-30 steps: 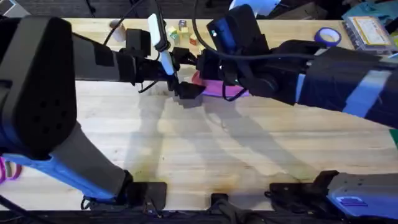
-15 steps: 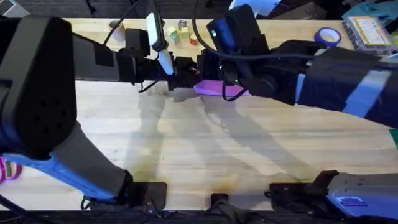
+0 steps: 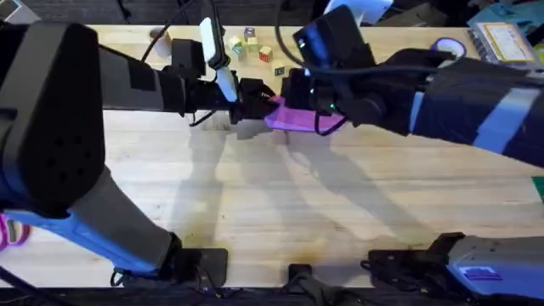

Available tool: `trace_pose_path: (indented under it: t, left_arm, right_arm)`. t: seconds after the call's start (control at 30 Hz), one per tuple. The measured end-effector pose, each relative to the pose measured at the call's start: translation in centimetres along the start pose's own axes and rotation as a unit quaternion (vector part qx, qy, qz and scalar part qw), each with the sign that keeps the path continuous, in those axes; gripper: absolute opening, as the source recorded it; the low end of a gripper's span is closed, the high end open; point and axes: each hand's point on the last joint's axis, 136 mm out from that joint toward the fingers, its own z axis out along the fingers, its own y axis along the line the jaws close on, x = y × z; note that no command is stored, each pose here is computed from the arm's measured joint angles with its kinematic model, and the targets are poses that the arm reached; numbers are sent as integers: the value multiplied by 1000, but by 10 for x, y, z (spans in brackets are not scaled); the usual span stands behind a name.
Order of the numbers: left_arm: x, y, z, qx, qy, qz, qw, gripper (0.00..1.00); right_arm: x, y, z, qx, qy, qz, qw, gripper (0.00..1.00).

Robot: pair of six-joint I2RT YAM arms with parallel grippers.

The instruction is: Unzip the bag, pick up the pens from the table one at a time and place them inside, then zip the bag closed.

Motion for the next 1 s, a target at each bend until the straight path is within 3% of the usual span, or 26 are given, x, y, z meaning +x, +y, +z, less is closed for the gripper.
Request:
trace_pose_path:
  t: [0.33,0.73,1.0]
  left_arm:
    - [0,0,0,0,0,0,1000,46]
    - [0,0,0,0,0,0,1000,45]
    - [-2,-3,3,7,-4,1,1000,45]
  right_arm:
    - [-11,-32,6,27,8,29,999,31]
    - [-29,-108,10,94,22,84,992,31]
    - [-51,-156,-4,127,1,133,983,31]
